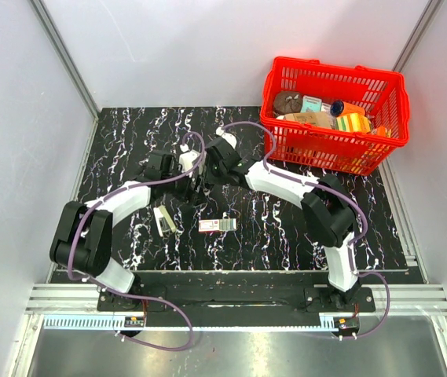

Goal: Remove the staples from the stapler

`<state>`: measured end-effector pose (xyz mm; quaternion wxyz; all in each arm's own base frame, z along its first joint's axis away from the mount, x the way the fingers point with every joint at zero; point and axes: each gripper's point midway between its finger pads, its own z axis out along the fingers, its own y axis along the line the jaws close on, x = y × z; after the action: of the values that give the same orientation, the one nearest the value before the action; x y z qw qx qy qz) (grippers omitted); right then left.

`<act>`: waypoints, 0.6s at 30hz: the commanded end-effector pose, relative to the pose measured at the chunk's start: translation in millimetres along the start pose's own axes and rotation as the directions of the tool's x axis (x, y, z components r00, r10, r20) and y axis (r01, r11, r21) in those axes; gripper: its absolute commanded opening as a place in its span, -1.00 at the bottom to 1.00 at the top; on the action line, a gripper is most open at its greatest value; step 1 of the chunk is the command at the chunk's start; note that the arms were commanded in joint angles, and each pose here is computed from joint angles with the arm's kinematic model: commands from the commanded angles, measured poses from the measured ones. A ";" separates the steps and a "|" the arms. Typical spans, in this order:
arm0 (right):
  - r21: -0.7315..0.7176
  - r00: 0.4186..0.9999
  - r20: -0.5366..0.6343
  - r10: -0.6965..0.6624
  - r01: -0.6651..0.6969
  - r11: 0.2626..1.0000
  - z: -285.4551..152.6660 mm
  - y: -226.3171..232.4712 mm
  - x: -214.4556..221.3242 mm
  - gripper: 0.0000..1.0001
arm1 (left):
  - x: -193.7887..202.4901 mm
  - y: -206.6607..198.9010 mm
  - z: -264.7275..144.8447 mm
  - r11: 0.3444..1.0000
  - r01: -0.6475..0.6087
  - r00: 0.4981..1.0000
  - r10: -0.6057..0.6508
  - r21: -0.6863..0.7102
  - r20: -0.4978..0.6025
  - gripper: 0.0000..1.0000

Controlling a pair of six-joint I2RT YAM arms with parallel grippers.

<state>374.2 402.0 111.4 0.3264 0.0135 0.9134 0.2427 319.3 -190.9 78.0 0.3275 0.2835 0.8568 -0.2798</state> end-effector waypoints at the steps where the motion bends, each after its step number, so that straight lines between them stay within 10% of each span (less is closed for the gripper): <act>1: -0.201 0.987 0.118 0.108 -0.083 0.976 -39.9 55.4 -41.1 -1.00 | -37.4 -0.9 0.9 0.998 0.002 0.993 -0.010 0.070 0.119 0.56; 18: -0.332 0.978 0.051 0.203 -0.175 0.927 -49.8 71.6 -27.9 -1.00 | -47.5 5.6 -8.0 0.987 0.025 0.984 -0.053 0.158 0.170 -0.34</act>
<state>366.9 414.3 116.3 0.3202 0.0638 0.8904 0.3171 325.2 -193.1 86.8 0.3172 0.2478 0.8377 -0.3691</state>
